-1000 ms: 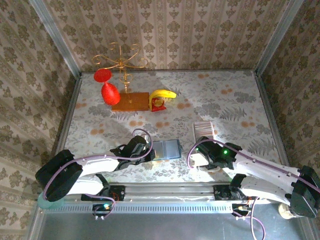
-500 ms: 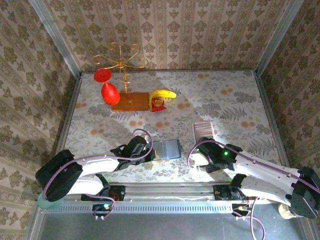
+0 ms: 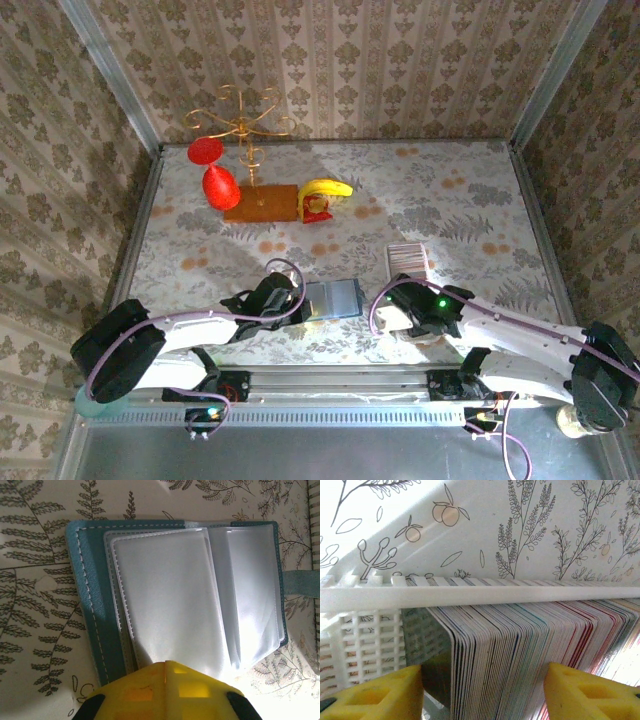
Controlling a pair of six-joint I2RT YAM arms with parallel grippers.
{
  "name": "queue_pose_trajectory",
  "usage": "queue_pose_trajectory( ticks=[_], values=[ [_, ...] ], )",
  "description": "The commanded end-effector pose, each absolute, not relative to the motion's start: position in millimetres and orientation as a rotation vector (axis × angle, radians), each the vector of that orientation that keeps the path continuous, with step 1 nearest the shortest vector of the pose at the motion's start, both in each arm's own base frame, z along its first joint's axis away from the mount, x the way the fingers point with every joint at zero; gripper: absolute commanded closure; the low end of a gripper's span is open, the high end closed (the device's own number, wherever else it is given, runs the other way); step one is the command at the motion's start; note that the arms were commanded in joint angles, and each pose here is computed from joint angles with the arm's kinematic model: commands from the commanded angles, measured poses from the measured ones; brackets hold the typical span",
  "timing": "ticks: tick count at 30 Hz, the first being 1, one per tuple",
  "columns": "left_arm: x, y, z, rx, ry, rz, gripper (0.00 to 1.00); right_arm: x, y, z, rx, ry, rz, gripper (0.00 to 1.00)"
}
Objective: Put the credit cards into the card holder
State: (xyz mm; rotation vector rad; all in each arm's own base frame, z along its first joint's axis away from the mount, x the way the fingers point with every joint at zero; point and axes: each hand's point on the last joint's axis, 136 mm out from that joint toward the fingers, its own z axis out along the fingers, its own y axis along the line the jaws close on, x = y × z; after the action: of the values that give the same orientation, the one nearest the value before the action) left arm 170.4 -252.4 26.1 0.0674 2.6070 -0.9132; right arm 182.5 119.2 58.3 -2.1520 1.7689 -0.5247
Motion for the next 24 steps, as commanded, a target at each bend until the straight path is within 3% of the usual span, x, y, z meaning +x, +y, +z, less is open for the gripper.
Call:
queue_pose_trajectory(
  ticks=[1,12,24],
  values=[
    [164.6,-243.2,16.6,0.048,2.635,-0.873,1.00,182.2,114.7,62.4,-2.161,1.751,-0.553,0.44],
    [162.8,-245.1,14.6,0.046,2.641,-0.872,1.00,179.5,115.7,68.3,-2.137,1.741,-0.524,0.61],
    [161.4,-250.1,14.7,0.060,2.644,-0.872,1.00,177.3,116.2,75.4,-2.123,1.720,-0.508,0.66]
  ],
)
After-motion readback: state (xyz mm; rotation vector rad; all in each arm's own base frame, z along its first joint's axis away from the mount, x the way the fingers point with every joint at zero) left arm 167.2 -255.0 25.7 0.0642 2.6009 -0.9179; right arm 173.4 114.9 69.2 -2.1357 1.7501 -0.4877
